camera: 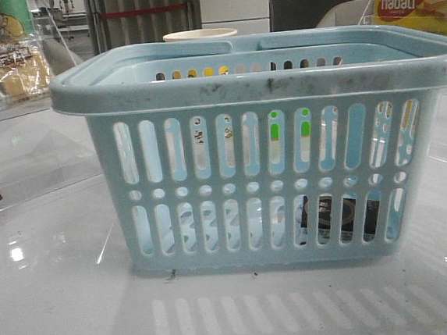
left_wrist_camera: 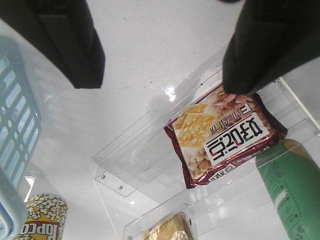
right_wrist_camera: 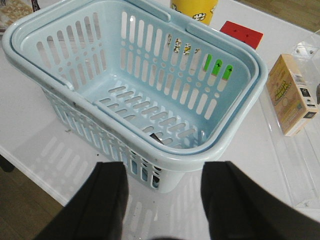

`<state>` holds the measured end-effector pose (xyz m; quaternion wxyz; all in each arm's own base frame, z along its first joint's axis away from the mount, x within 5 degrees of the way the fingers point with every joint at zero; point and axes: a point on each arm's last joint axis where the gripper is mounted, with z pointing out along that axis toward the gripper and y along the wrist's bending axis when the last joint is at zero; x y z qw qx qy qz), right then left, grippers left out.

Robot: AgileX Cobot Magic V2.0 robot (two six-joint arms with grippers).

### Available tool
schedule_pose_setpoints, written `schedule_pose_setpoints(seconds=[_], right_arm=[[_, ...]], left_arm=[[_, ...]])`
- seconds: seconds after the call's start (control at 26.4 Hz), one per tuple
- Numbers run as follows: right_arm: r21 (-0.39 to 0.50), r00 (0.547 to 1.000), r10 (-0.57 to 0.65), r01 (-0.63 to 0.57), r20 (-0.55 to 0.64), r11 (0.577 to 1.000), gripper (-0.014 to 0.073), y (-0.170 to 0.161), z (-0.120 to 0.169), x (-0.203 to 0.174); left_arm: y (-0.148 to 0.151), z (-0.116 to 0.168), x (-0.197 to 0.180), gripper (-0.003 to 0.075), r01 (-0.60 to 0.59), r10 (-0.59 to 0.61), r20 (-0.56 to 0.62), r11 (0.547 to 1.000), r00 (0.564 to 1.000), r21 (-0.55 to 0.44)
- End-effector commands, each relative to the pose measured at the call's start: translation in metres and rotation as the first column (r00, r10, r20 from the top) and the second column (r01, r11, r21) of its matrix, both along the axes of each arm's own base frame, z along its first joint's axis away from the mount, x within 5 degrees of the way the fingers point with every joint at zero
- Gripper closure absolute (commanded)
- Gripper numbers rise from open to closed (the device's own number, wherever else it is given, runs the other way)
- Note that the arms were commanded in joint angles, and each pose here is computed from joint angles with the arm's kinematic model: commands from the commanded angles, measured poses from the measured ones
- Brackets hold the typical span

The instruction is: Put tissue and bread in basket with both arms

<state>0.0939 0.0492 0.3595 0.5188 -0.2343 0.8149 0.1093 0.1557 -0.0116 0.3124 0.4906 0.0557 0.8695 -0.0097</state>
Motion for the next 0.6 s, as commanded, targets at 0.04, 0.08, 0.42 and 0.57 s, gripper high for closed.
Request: schedule_pose_setpoints(seconds=[0.04, 0.08, 0.42, 0.57], right_arm=[[0.031, 0.995, 0.001, -0.004, 0.101, 1.0, 0.0139, 0.0, 0.015, 0.002], [0.031, 0.995, 0.001, -0.004, 0.101, 1.0, 0.0139, 0.0, 0.015, 0.002], [0.031, 0.995, 0.001, -0.004, 0.101, 1.0, 0.0139, 0.0, 0.015, 0.002], [0.031, 0.995, 0.001, -0.004, 0.101, 1.0, 0.0139, 0.0, 0.015, 0.002]], left_arm=[[-0.002, 0.019, 0.039, 0.0103, -0.01, 0.012, 0.094, 1.0, 0.996, -0.016], [-0.003, 0.019, 0.051, 0.0103, -0.011, 0.012, 0.075, 1.0, 0.997, -0.015], [-0.01, 0.026, 0.171, 0.0106, -0.013, 0.014, 0.034, 1.0, 0.999, -0.011], [-0.012, 0.026, 0.214, 0.0106, -0.016, 0.017, 0.012, 1.0, 1.0, -0.024]])
